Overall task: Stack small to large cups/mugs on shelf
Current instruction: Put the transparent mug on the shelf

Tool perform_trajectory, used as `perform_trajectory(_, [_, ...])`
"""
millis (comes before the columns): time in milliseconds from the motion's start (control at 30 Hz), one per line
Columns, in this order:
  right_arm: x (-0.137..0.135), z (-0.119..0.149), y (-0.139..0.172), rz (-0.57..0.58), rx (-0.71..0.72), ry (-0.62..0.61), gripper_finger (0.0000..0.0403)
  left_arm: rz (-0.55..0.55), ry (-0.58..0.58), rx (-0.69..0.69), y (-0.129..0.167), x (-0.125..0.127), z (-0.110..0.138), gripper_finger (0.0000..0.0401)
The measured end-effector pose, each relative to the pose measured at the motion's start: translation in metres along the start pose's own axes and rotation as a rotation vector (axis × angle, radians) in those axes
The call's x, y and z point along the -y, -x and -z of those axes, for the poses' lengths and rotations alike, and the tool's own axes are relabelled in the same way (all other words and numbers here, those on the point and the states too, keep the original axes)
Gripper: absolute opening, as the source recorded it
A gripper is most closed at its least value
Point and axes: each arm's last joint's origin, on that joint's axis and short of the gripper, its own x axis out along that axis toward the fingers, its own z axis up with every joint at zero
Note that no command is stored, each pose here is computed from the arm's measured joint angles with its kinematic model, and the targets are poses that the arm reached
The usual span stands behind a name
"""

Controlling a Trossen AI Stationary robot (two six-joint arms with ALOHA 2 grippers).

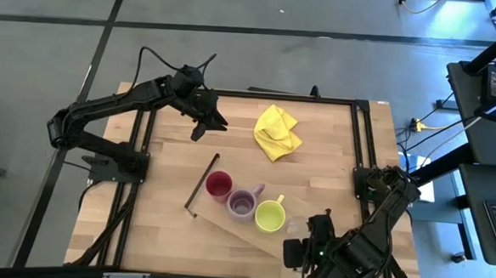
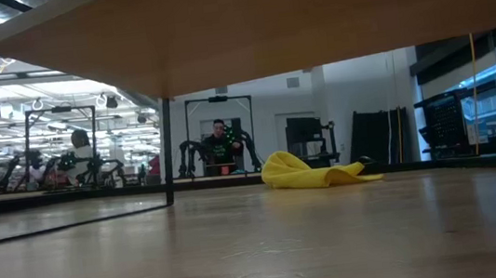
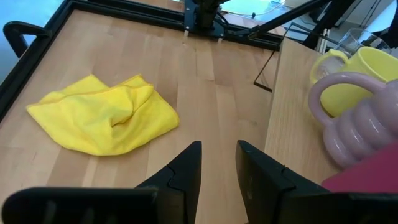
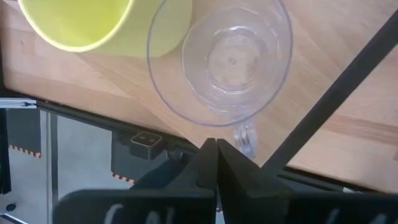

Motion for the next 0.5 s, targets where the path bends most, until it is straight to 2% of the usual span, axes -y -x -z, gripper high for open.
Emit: perform_trajectory(500, [0.0012, 0.0015, -0.0014, 0.036, -0.039, 0.007, 0.0003, 0.000, -0.008, 0.000, 0.0000, 0.0000, 0.0000, 0.0094])
